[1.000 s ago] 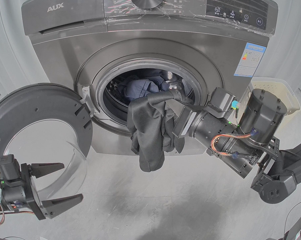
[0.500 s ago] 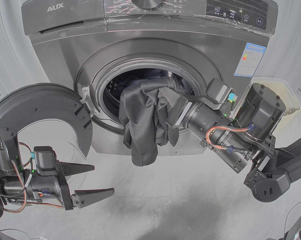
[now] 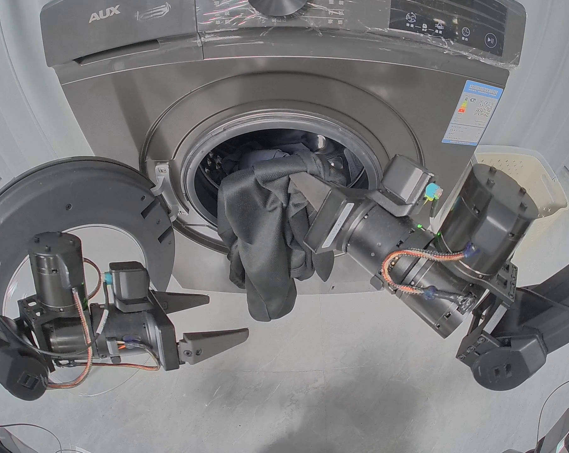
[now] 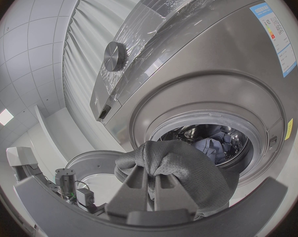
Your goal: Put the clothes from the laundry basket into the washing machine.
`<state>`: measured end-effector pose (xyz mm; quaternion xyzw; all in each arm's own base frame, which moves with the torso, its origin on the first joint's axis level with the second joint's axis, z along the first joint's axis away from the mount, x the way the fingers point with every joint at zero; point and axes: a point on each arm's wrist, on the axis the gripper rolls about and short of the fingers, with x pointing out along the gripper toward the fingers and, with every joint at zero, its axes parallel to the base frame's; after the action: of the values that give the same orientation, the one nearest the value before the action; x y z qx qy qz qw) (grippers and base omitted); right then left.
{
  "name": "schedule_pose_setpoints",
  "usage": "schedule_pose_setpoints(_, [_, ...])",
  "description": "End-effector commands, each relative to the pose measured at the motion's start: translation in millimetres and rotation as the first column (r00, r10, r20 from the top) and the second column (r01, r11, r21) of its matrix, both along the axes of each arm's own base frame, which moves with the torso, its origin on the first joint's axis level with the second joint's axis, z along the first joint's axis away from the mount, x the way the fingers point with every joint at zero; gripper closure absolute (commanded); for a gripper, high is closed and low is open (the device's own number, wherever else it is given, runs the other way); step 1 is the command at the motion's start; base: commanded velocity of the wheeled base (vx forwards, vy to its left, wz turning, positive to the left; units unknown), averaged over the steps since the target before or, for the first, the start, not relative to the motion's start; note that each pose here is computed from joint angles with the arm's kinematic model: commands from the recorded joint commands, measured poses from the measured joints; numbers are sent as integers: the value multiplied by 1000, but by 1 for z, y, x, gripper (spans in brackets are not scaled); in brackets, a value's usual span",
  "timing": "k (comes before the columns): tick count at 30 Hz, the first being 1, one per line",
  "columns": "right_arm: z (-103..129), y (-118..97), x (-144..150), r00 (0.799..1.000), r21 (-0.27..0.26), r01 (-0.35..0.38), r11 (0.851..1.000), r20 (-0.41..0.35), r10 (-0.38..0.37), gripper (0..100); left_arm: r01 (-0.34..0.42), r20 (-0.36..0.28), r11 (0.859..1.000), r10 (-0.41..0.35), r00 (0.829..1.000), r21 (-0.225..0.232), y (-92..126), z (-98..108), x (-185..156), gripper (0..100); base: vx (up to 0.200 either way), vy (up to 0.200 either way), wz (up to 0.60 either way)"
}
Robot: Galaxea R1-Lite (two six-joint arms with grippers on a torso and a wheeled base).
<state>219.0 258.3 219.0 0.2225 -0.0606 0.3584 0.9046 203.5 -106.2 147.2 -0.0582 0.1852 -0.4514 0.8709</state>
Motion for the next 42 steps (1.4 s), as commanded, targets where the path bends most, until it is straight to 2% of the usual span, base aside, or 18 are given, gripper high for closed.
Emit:
schedule_pose_setpoints(1, [-2, 1, -4, 1000, -5, -10, 1000, -5, 10, 100, 10, -66, 1000, -10, 998, 9, -14, -21, 19, 0, 0, 0, 0])
schedule_pose_setpoints(5, [-1, 1, -4, 1000, -3, -10, 1000, -4, 10, 100, 19, -59, 1000, -18, 998, 4, -22, -28, 27, 0, 0, 0, 0])
schedule_pose_setpoints(9, [-2, 1, -4, 1000, -6, -10, 1000, -6, 10, 100, 9, -71, 1000, -7, 997, 18, -29, -36, 30, 0, 0, 0, 0])
schedule_pose_setpoints(20, [-1, 1, -7, 1000, -3, -18, 1000, -4, 18, 100, -69, -42, 997, 70, 997, 34, -39, -50, 53, 0, 0, 0, 0])
schedule_pose_setpoints(27, [0, 0, -11, 1000, -3, -23, 1000, -2, 23, 100, -67, -25, 998, 67, 997, 3, -52, -51, 60, 0, 0, 0, 0])
schedule_pose_setpoints(30, [0, 0, -11, 1000, -3, -23, 1000, -2, 23, 100, -59, -23, 998, 59, 998, 4, -57, -54, 61, 0, 0, 0, 0])
schedule_pose_setpoints(42, [-1, -3, -13, 1000, -10, -23, 1000, -6, 23, 100, -161, 47, 987, 161, 986, -8, -67, -65, 78, 0, 0, 0, 0])
